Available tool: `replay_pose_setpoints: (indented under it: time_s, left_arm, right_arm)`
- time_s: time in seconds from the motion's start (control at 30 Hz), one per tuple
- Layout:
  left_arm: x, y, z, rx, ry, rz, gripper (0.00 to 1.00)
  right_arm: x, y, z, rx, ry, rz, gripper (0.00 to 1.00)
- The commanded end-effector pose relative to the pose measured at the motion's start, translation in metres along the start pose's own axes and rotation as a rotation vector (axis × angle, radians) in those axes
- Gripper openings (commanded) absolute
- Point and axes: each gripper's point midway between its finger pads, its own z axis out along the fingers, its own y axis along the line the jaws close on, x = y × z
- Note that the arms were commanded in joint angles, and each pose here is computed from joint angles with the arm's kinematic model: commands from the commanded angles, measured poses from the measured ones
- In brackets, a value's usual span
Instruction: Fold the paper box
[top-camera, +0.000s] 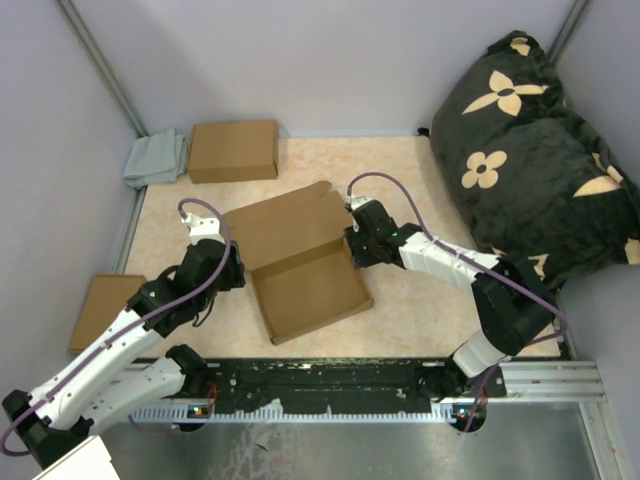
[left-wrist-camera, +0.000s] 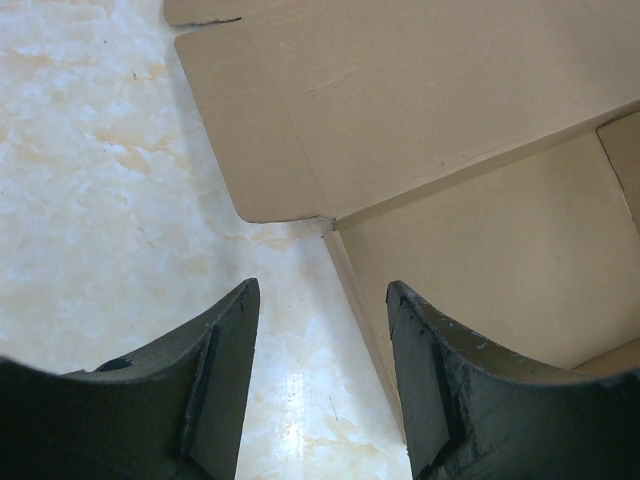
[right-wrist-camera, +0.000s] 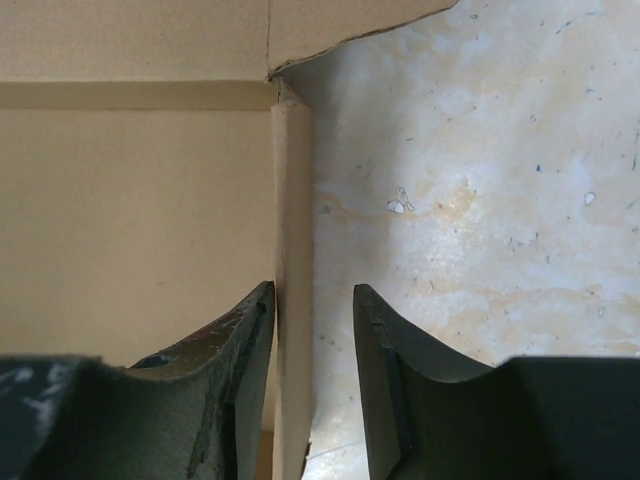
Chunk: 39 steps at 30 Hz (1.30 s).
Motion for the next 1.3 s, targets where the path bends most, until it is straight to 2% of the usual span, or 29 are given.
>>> replay_pose_setpoints:
  time_s: [0.0, 0.23, 0.37, 0.5, 0.6, 0.7, 0.9, 0.97, 1.03, 1.13, 1.27]
  left_arm:
    - [0.003, 0.003, 0.002, -0.016, 0.005, -0.006, 0.6]
    - [0.004, -0.002, 0.005, -0.005, 0.022, -0.019, 0.6]
    - [0.004, -0.004, 0.018, -0.064, 0.037, -0.055, 0.6]
    - [0.009, -0.014, 0.038, -0.113, 0.08, -0.074, 0.6]
    - [0.012, -0.008, 0.054, -0.21, 0.088, -0.074, 0.6]
    - [0.007, -0.001, 0.062, -0.308, 0.074, -0.098, 0.61]
    - [-0.023, -0.005, 0.077, -0.262, -0.02, -0.195, 0.62]
    - [-0.031, -0.005, 0.08, -0.239, -0.037, -0.223, 0.62]
    - [-0.038, -0.005, 0.082, -0.219, -0.055, -0.239, 0.62]
    - [-0.044, -0.005, 0.083, -0.186, -0.076, -0.259, 0.63]
    - [-0.053, -0.001, 0.085, -0.142, -0.074, -0.3, 0.63]
  right_arm:
    - [-0.037, 0.012, 0.004, -0.02, -0.096, 0.029, 0.35]
    - [-0.013, -0.008, 0.008, 0.085, -0.069, 0.125, 0.19]
    - [0.007, -0.003, 0.001, 0.046, -0.074, 0.215, 0.11]
    - [0.032, 0.005, -0.005, 0.022, -0.103, 0.349, 0.09]
    - [0.042, 0.013, -0.012, -0.011, -0.151, 0.409, 0.09]
    - [0.047, 0.012, -0.016, -0.011, -0.156, 0.398, 0.09]
    - [0.049, 0.001, -0.024, 0.041, -0.151, 0.349, 0.1]
    - [0.047, 0.0, -0.026, 0.047, -0.159, 0.351, 0.12]
    - [0.044, 0.0, -0.03, 0.047, -0.163, 0.35, 0.17]
    - [0.036, 0.002, -0.038, 0.037, -0.182, 0.351, 0.34]
    - [0.005, 0.002, -0.065, 0.045, -0.241, 0.315, 0.48]
